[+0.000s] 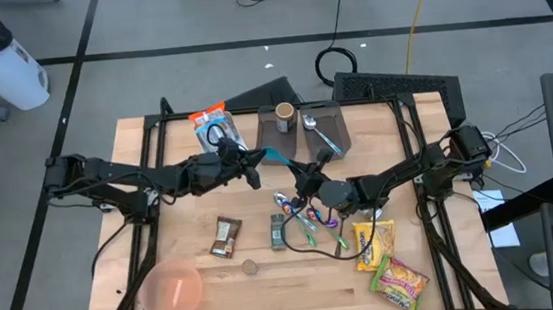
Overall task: Pick & Place Food Item
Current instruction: Put the blue baby spoon into the right black bin
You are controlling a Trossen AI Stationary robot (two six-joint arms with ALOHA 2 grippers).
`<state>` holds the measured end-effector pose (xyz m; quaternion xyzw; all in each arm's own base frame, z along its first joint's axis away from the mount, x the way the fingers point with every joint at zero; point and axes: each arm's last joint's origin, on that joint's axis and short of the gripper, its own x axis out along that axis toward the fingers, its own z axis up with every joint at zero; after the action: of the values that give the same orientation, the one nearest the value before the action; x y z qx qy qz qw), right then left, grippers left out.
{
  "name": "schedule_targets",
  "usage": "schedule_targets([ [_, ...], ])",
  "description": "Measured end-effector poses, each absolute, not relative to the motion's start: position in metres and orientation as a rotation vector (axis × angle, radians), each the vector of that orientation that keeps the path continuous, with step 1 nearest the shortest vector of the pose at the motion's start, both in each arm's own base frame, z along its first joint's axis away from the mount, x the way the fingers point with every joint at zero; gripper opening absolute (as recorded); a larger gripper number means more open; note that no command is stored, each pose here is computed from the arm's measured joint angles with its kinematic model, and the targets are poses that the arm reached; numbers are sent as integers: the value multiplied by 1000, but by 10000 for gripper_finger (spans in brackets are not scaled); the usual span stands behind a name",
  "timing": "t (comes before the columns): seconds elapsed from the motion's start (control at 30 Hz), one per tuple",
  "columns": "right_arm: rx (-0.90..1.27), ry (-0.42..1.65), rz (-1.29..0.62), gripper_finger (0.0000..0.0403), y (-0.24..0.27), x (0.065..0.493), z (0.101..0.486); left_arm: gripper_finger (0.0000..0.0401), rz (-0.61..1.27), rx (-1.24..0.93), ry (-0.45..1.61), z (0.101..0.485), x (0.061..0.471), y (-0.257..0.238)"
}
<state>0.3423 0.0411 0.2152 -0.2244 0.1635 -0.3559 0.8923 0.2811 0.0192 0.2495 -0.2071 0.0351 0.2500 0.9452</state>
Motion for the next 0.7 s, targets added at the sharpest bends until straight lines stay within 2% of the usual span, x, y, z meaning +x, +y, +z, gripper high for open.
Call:
schedule_targets([
  [0.37,-467,341,-738,17,41,342,215,28,498,-376,86,249,281,19],
  [0.7,-471,339,-740,17,41,342,216,141,453,-268,58,255,282,18],
])
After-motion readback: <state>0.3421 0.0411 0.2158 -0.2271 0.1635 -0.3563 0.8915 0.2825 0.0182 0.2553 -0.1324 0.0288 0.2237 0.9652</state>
